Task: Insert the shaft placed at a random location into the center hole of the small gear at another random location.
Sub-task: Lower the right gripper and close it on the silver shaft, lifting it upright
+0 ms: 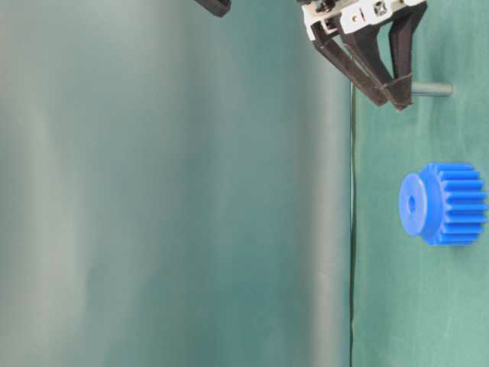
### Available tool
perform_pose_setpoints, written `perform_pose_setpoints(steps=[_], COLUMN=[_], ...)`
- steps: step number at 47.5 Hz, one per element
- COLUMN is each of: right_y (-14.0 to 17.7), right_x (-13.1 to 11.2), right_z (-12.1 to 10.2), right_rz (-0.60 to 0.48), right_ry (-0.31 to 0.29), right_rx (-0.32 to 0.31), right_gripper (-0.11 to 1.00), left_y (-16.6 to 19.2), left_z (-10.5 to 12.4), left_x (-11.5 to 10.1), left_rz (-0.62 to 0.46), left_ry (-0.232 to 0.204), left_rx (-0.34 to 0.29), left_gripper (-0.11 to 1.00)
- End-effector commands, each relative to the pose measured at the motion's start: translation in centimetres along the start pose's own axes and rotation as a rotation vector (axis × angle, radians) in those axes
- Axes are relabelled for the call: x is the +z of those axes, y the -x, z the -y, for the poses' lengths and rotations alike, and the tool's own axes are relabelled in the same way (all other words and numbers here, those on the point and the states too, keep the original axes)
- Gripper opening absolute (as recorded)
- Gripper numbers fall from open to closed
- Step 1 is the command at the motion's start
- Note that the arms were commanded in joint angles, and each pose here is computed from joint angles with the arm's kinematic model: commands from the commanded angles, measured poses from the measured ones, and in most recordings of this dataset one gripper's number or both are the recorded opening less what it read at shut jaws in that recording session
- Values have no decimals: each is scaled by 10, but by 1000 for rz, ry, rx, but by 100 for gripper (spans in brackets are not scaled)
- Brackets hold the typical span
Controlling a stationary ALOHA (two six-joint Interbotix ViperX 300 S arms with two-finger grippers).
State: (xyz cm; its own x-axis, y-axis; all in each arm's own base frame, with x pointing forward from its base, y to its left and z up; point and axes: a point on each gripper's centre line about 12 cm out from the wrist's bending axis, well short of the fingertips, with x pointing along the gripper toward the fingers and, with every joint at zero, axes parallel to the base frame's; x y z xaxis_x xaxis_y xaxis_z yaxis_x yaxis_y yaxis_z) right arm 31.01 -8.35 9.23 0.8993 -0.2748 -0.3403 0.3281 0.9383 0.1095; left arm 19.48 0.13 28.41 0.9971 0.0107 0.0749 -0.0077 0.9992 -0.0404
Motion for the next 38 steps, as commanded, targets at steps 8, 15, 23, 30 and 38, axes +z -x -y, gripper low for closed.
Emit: perform_pose_setpoints(steps=[8, 15, 23, 30, 38], right_y=[0, 1, 1, 3, 13], right_x=[5, 5, 6, 13, 38], right_z=[0, 0, 0, -3, -7], right_rz=[25, 23, 27, 43, 55], right_ry=[-2, -1, -4, -5, -14], right_rx=[1, 2, 4, 13, 21], right_gripper=[36, 13, 13, 13, 14], left_y=[-1, -1, -1, -1, -1], left_z=[0, 0, 0, 0, 0], left_x=[4, 4, 4, 4, 4], left_rz=[15, 15, 15, 15, 15], left_ry=[6, 8, 8, 9, 9], left_rx=[1, 1, 1, 1, 1], left_gripper=[-1, -1, -1, -1, -1])
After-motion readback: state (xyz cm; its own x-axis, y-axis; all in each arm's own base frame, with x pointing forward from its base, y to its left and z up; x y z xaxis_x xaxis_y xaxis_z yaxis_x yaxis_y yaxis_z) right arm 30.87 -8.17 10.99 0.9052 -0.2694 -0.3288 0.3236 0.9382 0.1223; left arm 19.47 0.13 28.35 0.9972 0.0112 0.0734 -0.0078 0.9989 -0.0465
